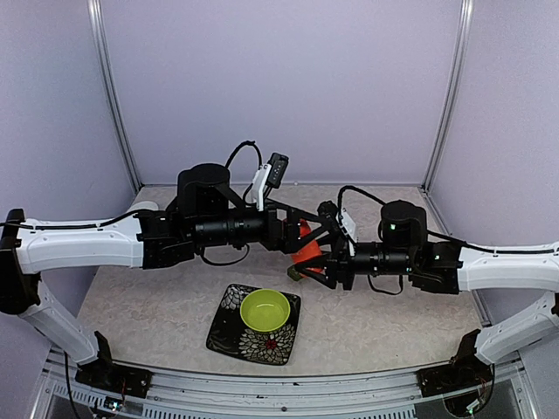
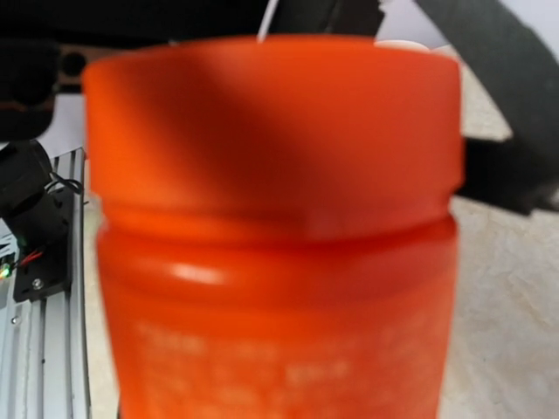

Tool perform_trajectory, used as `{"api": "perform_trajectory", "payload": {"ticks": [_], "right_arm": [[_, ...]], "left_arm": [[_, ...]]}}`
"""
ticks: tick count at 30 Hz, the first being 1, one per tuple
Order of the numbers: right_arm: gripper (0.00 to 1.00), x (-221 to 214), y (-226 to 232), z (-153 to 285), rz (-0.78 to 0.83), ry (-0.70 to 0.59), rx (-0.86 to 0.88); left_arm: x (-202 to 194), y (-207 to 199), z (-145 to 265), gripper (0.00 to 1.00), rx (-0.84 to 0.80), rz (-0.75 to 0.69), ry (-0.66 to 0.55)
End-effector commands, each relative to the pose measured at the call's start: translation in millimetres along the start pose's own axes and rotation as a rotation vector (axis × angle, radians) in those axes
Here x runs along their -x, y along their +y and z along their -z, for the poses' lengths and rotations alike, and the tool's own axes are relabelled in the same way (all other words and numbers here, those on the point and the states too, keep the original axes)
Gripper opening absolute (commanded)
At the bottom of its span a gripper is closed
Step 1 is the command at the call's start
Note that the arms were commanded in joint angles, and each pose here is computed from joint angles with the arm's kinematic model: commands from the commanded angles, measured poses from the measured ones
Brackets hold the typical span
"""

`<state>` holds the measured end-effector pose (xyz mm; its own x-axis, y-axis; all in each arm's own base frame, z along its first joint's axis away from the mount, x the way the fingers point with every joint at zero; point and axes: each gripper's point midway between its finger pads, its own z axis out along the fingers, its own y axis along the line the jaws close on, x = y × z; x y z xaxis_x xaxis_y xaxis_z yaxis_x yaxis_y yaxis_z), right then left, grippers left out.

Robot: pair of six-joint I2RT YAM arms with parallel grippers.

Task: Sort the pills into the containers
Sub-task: Screw the lid of the pill bottle onto the pill bottle.

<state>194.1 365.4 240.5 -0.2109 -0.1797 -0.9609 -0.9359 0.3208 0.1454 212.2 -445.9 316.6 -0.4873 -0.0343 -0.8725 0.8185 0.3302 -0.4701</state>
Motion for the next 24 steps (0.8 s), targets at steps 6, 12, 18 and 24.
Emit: {"api": "perform_trajectory", "payload": {"ticks": [6,12,18,24], "right_arm": [[0.11,20.1,-15.3,29.9,0.026,-0.046,-0.115],[0.11,13.1,-23.8,31.2,0.022,-0.025,-0.149],[0.1,6.2,-26.0,24.6,0.013,-0.005,-0.148],[0.09,-4.2,-26.2,12.2,0.0,0.034,-0.122]], "left_arm": [[19.1,-9.1,17.1,0.99,-0.027,-0.003,-0.057],[21.2,-7.8,17.8,0.99,-0.024,0.002,-0.064],[23.1,-15.1,17.6,0.99,-0.06,0.005,-0.069],[20.9,-20.8,15.4,0.99,-0.088,0.002,-0.063]]}}
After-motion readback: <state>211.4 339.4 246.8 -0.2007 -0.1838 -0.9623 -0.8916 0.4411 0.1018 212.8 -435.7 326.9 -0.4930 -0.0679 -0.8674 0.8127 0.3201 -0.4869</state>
